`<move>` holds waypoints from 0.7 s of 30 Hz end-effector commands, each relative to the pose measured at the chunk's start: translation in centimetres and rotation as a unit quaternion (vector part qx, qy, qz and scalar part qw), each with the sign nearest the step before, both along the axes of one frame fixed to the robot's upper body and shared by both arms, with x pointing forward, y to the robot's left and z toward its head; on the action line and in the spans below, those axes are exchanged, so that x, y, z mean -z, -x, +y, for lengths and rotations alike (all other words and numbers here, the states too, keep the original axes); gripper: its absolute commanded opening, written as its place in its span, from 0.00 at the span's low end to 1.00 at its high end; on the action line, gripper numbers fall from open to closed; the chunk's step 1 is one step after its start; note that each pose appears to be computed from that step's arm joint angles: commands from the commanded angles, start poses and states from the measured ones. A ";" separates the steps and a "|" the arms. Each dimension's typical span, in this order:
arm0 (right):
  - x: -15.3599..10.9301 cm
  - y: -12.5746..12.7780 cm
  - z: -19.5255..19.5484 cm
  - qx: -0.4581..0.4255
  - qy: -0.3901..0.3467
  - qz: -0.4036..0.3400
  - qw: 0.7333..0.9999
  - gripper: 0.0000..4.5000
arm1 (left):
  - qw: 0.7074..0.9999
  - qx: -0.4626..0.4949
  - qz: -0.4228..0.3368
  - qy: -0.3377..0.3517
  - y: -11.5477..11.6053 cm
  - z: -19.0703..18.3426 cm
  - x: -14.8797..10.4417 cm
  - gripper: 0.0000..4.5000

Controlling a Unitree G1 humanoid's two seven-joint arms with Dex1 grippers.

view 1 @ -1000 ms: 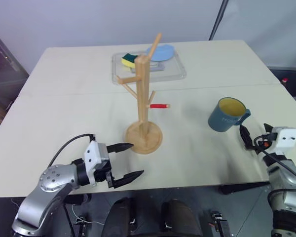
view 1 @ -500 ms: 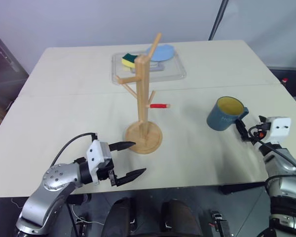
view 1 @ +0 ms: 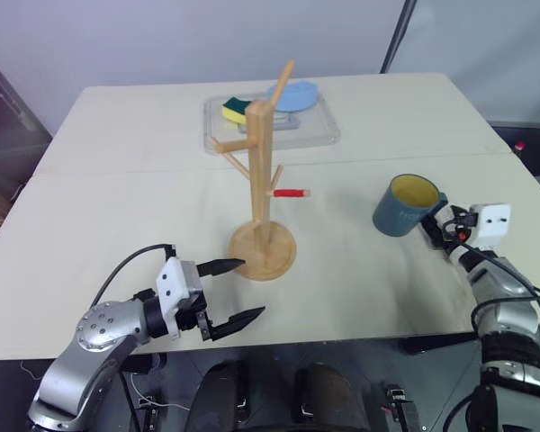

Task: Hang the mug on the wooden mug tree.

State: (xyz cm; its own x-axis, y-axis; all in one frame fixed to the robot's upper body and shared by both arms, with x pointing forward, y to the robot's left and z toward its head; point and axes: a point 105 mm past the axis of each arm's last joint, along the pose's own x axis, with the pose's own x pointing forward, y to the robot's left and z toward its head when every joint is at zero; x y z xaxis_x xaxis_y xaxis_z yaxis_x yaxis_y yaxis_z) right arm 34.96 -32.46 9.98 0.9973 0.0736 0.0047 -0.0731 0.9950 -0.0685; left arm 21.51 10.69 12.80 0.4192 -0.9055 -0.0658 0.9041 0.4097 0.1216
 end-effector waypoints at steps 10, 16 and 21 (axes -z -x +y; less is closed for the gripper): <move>-2.2 0.7 0.9 -0.037 0.008 -0.042 0.998 0.01 | 1.000 0.011 -0.023 0.004 0.3 -0.2 -0.8 1.00; -6.9 3.5 6.3 -0.152 0.207 -0.083 0.963 0.01 | 1.000 0.004 -0.022 0.016 -0.1 0.1 -1.3 1.00; -9.9 6.3 13.3 -0.280 0.351 -0.111 0.887 0.01 | 1.000 0.009 -0.020 0.017 -0.2 0.1 -1.4 1.00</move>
State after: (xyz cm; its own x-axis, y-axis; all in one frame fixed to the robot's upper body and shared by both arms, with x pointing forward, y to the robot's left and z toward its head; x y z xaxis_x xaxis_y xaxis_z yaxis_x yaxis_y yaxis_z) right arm 29.66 -21.50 18.49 0.8310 0.5548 -0.0406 -0.4341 0.6012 -0.6709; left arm 21.81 10.74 13.56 0.4111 -0.9109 -0.0359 0.9053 0.4034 0.1326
